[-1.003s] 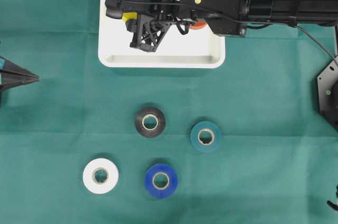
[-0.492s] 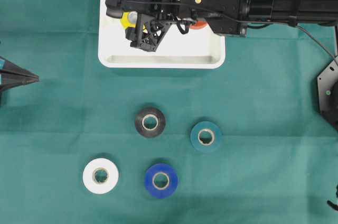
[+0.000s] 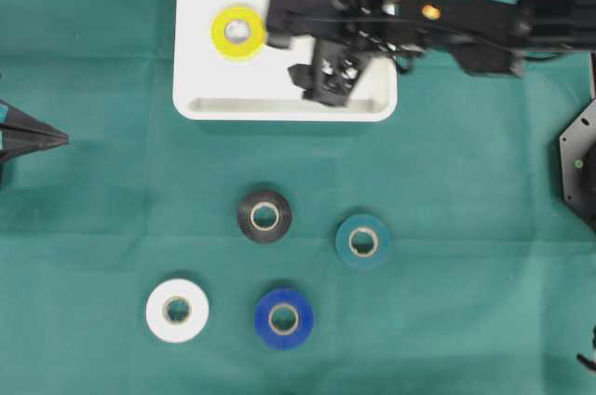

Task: Put the tape into the white case with the right arm.
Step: 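Withdraw the right gripper to the right side, then move the right gripper over the black tape roll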

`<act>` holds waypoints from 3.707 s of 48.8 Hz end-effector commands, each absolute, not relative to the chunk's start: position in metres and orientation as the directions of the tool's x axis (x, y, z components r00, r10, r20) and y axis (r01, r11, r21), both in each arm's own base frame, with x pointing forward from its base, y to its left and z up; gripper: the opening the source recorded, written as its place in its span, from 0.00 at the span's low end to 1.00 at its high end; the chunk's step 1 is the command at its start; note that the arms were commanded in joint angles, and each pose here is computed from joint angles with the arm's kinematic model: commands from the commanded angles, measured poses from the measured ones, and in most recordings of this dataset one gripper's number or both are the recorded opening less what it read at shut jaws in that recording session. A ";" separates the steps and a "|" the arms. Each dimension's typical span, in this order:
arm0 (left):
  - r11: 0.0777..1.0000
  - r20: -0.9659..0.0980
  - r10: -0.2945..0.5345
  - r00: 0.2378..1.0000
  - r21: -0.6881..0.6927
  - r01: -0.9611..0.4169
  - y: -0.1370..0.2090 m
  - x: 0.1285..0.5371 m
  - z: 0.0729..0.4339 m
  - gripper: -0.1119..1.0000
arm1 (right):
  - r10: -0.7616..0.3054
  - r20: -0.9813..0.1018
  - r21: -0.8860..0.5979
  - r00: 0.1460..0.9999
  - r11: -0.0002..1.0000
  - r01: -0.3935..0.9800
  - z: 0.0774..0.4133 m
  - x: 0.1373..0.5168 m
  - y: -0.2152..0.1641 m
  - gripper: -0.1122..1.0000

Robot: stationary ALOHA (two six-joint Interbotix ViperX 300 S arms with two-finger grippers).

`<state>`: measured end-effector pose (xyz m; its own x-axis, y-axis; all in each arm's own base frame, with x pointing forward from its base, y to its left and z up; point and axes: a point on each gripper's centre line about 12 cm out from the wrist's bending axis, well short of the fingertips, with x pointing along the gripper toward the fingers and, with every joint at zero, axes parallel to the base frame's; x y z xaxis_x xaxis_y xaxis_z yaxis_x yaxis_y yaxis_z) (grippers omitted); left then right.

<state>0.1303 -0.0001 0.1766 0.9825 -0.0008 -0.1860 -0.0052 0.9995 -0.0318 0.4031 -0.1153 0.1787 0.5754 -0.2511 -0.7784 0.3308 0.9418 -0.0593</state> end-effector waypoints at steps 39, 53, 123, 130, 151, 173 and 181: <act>0.999 -0.177 0.001 0.984 -0.033 -0.007 0.000 0.132 0.181 0.10 | -0.225 -0.616 0.005 0.755 0.957 0.289 0.177 0.235 -0.066 0.60; 0.999 -0.177 0.001 0.984 -0.032 -0.007 0.000 0.132 0.181 0.10 | -0.222 -0.585 0.034 0.780 0.954 0.298 0.173 0.214 -0.059 0.60; 0.999 -0.177 -0.001 0.984 -0.032 -0.005 0.000 0.132 0.181 0.10 | 0.029 -0.597 0.049 0.802 0.999 0.000 0.162 0.297 0.005 0.60; 0.999 -0.177 0.001 0.984 -0.032 -0.007 0.000 0.132 0.181 0.10 | 0.043 -0.607 0.048 0.794 0.999 -0.018 0.159 0.332 0.011 0.60; 0.999 -0.177 0.001 0.984 -0.032 -0.007 0.000 0.132 0.181 0.10 | 0.063 -0.589 0.047 0.805 0.998 -0.044 0.154 0.415 0.024 0.60; 0.999 -0.179 0.001 0.984 -0.032 -0.007 0.000 0.132 0.181 0.10 | 0.068 -0.599 0.041 0.798 0.998 -0.054 0.146 0.456 0.035 0.60; 0.999 -0.179 0.001 0.984 -0.033 -0.007 0.000 0.132 0.181 0.10 | 0.060 -0.618 0.035 0.784 0.998 -0.049 0.142 0.458 0.034 0.60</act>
<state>0.1303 -0.0001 0.1764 0.9823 -0.0008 -0.1876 -0.0053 0.9995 -0.0318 0.4521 0.0325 0.1282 0.7635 0.0585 -0.6431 -0.0463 0.9983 0.0358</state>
